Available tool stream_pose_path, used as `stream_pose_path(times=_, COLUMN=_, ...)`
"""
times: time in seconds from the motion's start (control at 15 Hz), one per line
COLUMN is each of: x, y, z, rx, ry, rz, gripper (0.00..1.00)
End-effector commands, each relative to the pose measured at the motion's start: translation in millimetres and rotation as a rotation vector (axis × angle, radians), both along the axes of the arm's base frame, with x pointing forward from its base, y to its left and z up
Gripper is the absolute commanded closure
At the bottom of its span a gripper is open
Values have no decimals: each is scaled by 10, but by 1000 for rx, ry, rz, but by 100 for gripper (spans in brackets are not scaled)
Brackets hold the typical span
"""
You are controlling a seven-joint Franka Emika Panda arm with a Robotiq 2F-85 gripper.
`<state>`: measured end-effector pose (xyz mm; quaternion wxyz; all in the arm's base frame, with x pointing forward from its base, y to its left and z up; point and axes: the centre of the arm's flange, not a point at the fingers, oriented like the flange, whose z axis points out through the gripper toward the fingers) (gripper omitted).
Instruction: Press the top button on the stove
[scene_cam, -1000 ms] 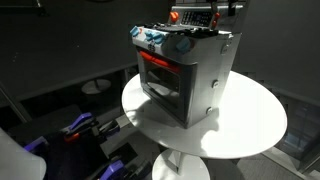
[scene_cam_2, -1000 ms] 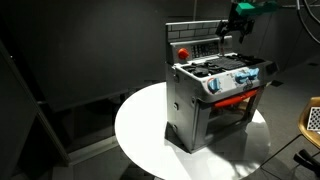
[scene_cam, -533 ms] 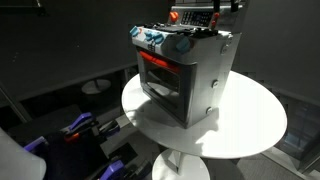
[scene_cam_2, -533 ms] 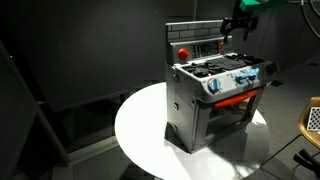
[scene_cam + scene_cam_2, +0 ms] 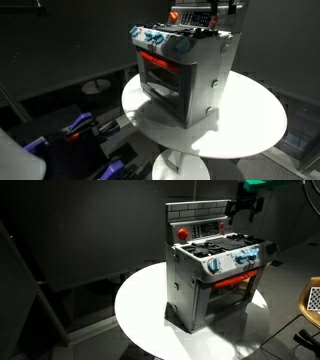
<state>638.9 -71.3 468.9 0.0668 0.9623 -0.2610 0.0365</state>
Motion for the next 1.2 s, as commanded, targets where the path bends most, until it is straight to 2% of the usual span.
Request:
stream_pose_path(times=0.0, x=13, y=-20, z=110, rx=5, ry=7, rz=4, gripper=0)
stream_pose_path(times=1.13, x=148, y=32, z=57, rx=12, ry=-30, rz=35, gripper=0)
